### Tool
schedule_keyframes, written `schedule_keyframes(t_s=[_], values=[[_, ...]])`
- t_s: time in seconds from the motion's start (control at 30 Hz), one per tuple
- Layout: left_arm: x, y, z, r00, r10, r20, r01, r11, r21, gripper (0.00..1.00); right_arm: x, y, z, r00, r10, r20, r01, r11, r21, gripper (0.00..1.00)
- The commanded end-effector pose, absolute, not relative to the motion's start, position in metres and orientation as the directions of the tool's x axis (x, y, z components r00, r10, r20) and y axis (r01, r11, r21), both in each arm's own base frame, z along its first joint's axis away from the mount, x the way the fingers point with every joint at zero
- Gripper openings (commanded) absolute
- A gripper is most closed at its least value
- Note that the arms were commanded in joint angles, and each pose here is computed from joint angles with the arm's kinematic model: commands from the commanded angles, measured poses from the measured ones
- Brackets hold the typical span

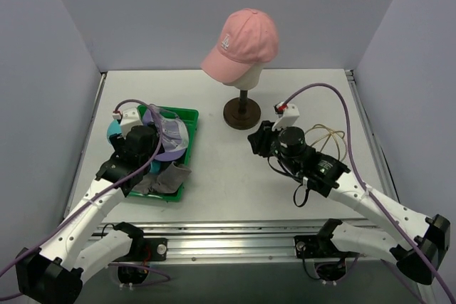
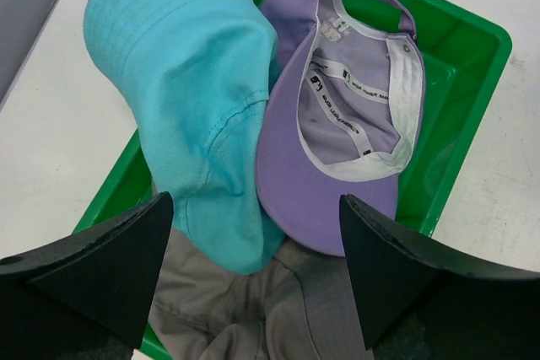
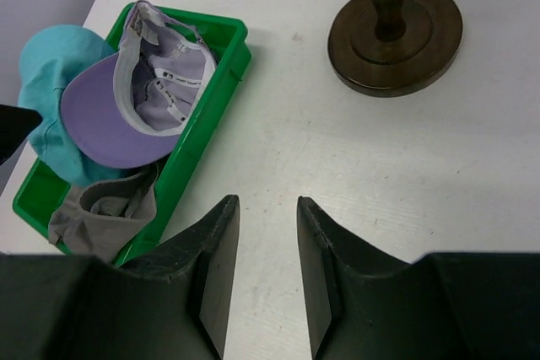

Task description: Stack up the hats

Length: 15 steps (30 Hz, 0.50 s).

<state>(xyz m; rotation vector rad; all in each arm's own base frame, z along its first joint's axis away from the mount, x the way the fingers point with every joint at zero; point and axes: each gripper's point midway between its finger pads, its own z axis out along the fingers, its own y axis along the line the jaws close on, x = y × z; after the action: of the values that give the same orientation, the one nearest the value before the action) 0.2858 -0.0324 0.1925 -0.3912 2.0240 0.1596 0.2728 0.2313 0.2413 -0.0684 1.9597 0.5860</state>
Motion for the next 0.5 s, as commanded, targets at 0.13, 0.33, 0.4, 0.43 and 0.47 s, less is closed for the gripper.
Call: schedule_keyframes(t_s=[0.13,0.33,0.4,0.43,0.47], values=[[0.301,-0.061,0.171,-0.397,-0.316,-0.861,-0.264,0.938,-0.223,0.79,0.251,0.229,0.270,-0.360,0.291,-0.886,-0.384,0.819,0.425,0.31],[0.304,-0.075,0.160,-0.398,-0.387,-0.832,-0.245,0.919,-0.310,0.70,0.238,0.215,0.277,-0.331,0.297,-0.895,-0.405,0.812,0.420,0.31],[0.307,-0.080,0.158,-0.394,-0.409,-0.823,-0.235,0.911,-0.340,0.69,0.234,0.212,0.281,-0.320,0.309,-0.896,-0.418,0.802,0.426,0.31],[0.308,-0.081,0.154,-0.405,-0.409,-0.818,-0.238,0.911,-0.338,0.67,0.234,0.212,0.281,-0.317,0.313,-0.895,-0.419,0.801,0.428,0.31],[0.310,-0.082,0.154,-0.403,-0.417,-0.815,-0.243,0.907,-0.344,0.67,0.233,0.210,0.281,-0.317,0.313,-0.895,-0.419,0.800,0.428,0.32]])
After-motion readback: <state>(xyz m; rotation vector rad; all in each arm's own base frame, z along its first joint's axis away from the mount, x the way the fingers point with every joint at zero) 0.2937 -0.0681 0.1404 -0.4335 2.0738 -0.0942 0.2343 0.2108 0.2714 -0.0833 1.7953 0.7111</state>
